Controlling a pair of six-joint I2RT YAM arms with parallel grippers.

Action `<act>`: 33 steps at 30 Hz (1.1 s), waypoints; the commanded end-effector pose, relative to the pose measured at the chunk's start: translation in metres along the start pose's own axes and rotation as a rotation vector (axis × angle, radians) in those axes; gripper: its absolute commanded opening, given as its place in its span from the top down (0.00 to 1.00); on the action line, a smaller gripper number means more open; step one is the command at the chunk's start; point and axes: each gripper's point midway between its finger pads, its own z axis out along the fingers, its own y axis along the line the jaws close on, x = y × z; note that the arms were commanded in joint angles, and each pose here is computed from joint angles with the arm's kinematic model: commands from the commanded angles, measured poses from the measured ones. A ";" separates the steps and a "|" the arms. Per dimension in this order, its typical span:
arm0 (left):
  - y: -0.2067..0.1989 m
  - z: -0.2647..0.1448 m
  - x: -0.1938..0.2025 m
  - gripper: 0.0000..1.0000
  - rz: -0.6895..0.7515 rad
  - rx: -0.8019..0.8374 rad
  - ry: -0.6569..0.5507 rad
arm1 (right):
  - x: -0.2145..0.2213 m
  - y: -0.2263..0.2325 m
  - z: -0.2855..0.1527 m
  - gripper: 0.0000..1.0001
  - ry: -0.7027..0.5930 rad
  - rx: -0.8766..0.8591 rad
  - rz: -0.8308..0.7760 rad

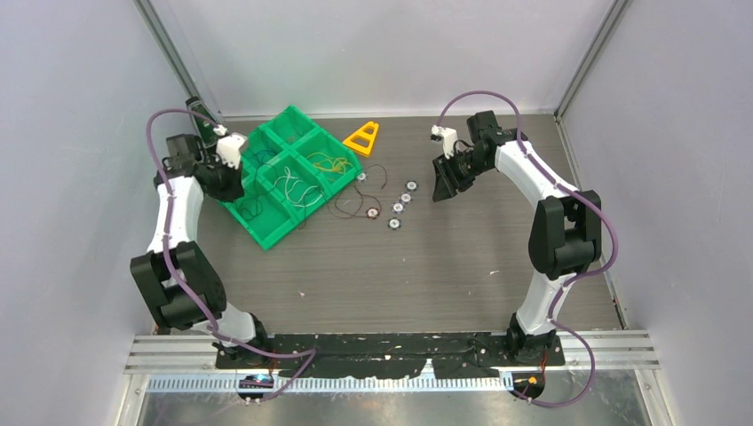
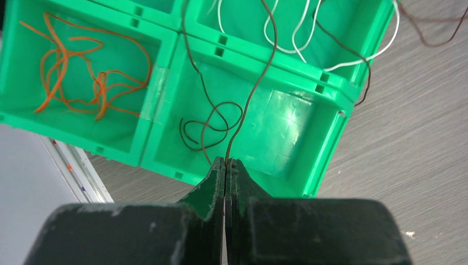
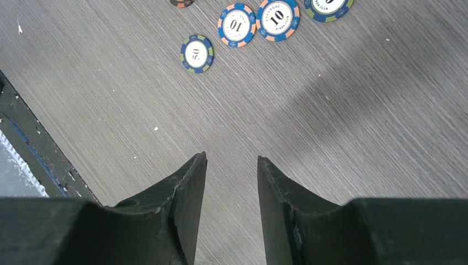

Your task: Untangle the cables

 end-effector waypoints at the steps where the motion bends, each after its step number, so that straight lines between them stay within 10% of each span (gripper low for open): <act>1: -0.008 0.010 0.020 1.00 0.071 -0.005 0.115 | -0.013 0.002 -0.008 0.55 -0.032 0.006 -0.034; 17: 0.002 0.081 0.042 1.00 0.046 -0.003 0.223 | -0.010 0.003 -0.007 0.55 -0.028 -0.001 -0.024; 25: -0.035 0.015 0.009 0.43 0.158 0.123 0.081 | -0.003 0.004 -0.011 0.55 -0.021 0.003 -0.028; 33: -0.029 -0.040 -0.050 0.38 0.120 0.131 -0.088 | -0.004 0.005 -0.009 0.55 -0.025 -0.015 -0.022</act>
